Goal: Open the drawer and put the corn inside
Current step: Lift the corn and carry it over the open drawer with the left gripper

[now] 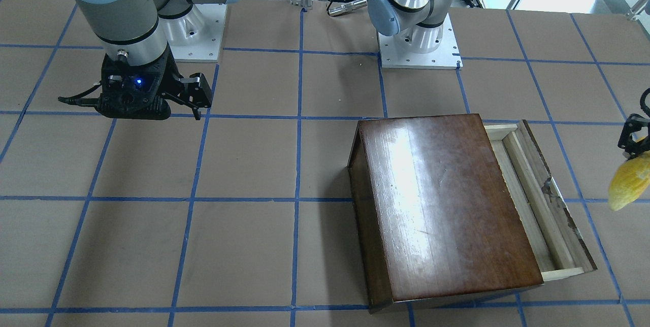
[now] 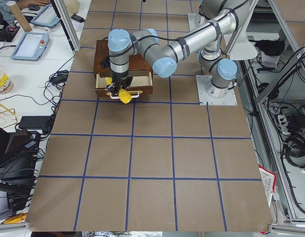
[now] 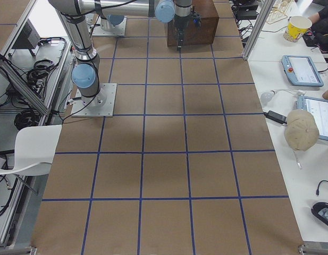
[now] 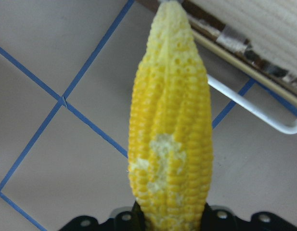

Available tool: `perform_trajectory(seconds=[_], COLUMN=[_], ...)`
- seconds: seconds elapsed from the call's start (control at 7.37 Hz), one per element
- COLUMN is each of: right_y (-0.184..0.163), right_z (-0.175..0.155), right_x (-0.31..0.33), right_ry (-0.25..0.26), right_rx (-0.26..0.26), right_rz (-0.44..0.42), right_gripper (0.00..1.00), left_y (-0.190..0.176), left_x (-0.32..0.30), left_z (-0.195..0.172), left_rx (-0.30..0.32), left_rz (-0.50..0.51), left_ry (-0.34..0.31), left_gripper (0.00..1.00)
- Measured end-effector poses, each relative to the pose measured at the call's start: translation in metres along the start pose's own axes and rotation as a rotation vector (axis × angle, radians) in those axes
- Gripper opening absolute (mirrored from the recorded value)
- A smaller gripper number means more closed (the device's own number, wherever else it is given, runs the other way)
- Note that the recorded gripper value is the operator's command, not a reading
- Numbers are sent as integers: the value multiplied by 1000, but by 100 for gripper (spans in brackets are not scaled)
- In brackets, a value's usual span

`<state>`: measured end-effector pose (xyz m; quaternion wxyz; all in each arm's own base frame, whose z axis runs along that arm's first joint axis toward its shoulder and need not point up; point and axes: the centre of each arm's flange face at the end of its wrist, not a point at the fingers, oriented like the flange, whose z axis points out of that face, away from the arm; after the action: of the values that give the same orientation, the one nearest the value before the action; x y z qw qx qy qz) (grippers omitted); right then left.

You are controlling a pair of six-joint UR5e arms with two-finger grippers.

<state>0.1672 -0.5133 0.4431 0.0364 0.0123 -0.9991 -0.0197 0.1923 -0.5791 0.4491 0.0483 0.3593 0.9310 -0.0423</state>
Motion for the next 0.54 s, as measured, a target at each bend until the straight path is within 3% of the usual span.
perform_trajectory(seconds=[0.27,0.54], right_y=[0,0], right_z=[0,0], right_x=[0,0], right_ry=[0,0], right_rx=[0,0], right_rz=[0,0], right_gripper=[100,100], left_y=[-34,-44], left_x=[35,52], left_z=[-15,-5], left_rx=[3,-18], left_rz=[-195,-433], left_ry=[12,48], left_gripper=[0,0])
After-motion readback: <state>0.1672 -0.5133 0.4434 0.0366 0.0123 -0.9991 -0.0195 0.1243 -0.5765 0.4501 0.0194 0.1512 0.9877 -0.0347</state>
